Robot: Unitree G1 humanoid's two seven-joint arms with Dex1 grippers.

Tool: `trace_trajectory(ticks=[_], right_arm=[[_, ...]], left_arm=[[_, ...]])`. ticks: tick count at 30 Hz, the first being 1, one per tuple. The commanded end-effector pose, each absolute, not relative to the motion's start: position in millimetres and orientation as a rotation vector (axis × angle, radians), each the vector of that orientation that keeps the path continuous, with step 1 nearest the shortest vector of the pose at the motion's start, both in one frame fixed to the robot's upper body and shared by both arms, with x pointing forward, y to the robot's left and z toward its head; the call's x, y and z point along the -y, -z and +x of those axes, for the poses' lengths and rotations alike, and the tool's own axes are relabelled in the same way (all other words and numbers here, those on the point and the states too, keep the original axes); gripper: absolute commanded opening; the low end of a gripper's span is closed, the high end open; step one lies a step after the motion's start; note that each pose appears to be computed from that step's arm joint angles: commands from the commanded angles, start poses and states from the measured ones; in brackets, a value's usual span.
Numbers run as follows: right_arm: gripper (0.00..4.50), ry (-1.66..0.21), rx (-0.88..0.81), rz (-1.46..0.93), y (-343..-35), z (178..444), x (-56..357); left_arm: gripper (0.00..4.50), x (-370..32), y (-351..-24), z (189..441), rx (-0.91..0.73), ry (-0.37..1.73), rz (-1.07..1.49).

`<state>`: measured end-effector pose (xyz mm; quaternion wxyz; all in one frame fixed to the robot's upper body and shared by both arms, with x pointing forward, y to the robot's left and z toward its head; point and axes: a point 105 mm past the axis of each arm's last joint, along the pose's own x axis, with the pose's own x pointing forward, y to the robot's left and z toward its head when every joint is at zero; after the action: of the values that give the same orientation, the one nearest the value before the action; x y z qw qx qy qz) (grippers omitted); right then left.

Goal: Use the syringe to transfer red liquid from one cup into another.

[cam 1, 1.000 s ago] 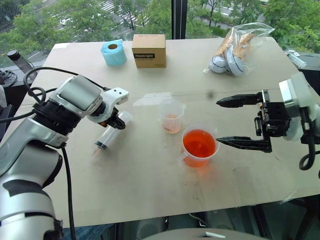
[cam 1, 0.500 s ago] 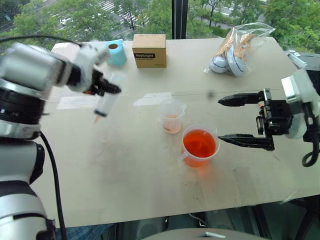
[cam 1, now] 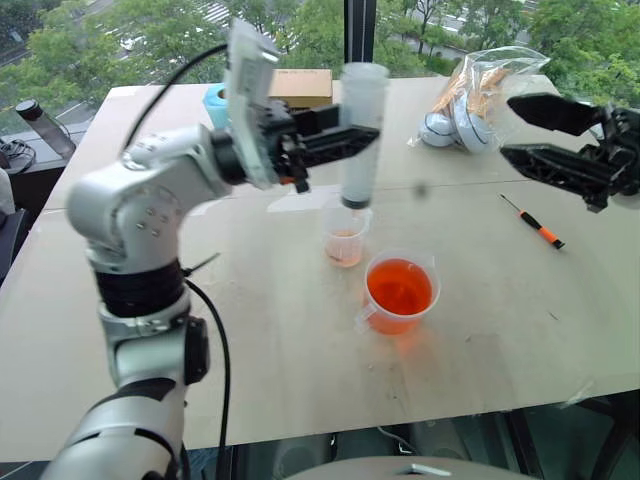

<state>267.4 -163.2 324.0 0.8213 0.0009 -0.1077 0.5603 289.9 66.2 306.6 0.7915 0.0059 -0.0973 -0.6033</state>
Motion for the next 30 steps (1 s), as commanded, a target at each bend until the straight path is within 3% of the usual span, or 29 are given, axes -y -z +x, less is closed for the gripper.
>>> trace_trajectory(ticks=[1, 4, 12, 19, 30], right_arm=[[4.50, -1.183, 0.298, -0.042, -344, 254, 164], [4.50, -1.170, 0.289, -0.081, -341, 249, 161], [4.50, -1.228, 0.283, -0.106, -335, 239, 141], [4.50, -1.269, 0.232, -0.147, -310, 238, 125], [4.50, -1.371, 0.227, -0.170, -303, 231, 106]], left_arm=[[1.33, -38, -305, 266, 0.366, 1.403, 0.033], [1.33, -25, -287, 254, 0.390, 1.488, 0.066], [1.33, -23, -257, 252, 0.362, 1.560, 0.144], [1.33, -23, -249, 253, 0.364, 1.554, 0.161], [1.33, -21, -244, 255, 0.336, 1.586, 0.155]])
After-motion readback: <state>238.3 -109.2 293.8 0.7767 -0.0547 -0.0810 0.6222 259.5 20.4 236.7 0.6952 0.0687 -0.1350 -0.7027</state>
